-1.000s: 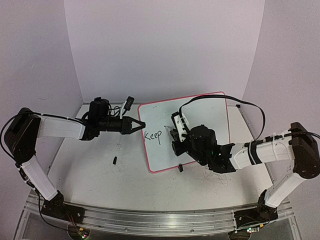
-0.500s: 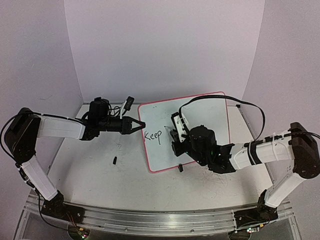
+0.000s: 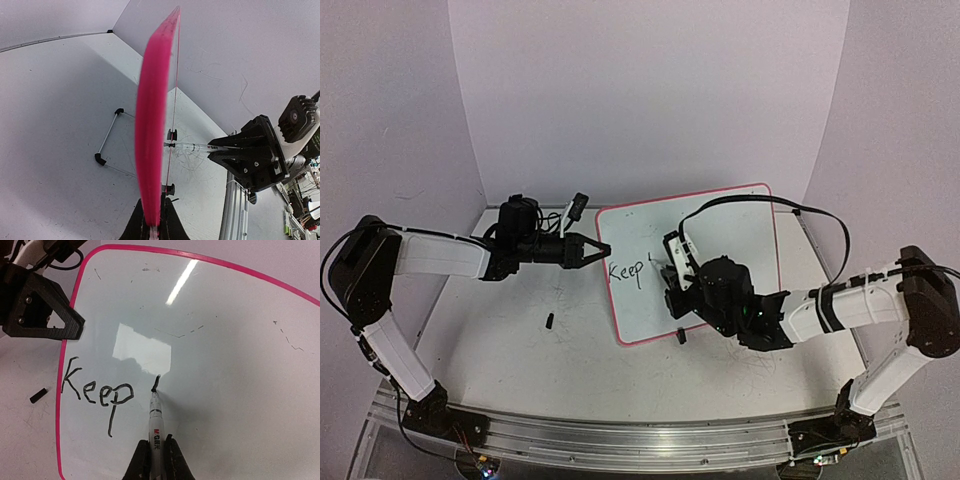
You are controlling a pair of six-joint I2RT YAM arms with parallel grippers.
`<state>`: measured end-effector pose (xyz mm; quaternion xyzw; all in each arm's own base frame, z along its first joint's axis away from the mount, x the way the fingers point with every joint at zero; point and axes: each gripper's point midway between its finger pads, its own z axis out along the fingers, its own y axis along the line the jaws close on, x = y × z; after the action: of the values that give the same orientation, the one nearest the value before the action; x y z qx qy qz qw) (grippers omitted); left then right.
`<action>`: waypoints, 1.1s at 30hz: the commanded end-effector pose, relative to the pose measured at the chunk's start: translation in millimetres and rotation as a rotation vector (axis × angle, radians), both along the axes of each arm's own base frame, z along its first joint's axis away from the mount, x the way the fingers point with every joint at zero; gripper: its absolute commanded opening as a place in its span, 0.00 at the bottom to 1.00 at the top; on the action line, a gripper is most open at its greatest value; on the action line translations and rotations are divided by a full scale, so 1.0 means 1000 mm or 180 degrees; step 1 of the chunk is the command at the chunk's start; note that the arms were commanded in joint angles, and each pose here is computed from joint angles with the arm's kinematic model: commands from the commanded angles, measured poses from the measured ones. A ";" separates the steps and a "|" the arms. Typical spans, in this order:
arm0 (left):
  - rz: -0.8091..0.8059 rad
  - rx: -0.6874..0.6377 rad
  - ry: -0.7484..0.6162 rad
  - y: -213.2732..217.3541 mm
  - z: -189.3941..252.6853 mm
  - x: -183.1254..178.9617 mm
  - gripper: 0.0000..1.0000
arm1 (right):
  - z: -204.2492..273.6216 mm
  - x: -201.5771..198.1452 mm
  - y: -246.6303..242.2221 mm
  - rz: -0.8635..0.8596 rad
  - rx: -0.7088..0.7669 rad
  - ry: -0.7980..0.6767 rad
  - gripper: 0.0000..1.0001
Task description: Write a sentence on the whiteboard
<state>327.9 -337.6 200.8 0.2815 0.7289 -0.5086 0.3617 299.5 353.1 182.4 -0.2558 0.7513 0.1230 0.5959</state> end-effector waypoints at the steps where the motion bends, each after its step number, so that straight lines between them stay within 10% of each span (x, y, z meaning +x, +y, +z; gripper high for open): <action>1: 0.0127 0.0016 -0.0221 0.006 0.014 0.007 0.02 | -0.001 -0.006 -0.003 0.0024 0.0010 0.0054 0.00; 33: 0.0100 0.0002 -0.0214 0.005 0.015 0.005 0.02 | 0.007 -0.010 0.003 -0.0001 0.0172 0.0061 0.00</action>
<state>327.7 -337.6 200.9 0.2824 0.7285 -0.5085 0.3619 285.9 355.4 165.6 -0.2600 0.7665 0.1332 0.5719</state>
